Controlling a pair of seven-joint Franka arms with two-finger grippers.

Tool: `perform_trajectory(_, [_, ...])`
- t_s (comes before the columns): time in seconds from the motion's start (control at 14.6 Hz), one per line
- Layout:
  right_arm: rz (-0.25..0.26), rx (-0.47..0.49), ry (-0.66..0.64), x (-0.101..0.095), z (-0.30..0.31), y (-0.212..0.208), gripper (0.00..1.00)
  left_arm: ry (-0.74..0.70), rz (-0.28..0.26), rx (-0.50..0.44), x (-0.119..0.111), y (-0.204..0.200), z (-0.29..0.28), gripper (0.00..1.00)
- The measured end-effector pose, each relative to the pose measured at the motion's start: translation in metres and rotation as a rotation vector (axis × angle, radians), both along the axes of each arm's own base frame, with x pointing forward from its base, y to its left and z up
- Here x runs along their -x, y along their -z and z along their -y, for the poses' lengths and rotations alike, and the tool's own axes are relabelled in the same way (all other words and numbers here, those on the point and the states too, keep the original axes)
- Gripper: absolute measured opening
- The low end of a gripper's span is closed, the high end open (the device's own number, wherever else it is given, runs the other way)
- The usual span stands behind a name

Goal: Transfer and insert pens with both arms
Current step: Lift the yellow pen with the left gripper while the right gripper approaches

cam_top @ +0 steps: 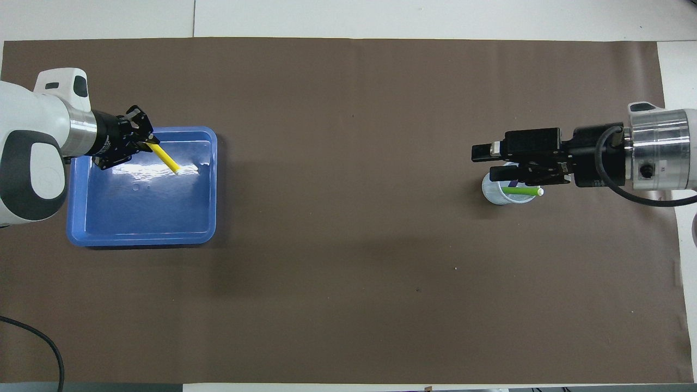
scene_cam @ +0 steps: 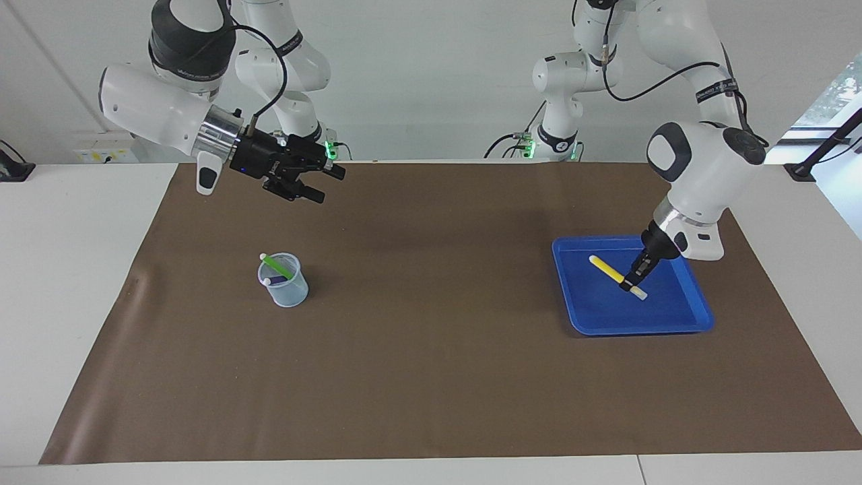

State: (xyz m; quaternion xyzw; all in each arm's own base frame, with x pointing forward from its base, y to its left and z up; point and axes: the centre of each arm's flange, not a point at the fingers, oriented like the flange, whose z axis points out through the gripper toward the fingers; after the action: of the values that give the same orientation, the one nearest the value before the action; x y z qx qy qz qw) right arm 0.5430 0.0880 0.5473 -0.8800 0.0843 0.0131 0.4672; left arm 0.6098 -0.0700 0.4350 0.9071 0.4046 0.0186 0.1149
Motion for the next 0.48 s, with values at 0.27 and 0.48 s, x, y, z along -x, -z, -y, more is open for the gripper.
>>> perform_trajectory(0.27, [-0.001,0.004,-0.007,0.001,-0.017,-0.001,1.00,-0.311,-0.078,0.145,0.009,-0.024,0.050,0.17])
perform_trajectory(0.48, [0.005,0.015,0.024,-0.001,-0.031,-0.001,1.00,-0.465,-0.138,0.214,0.019,-0.034,0.090,0.17])
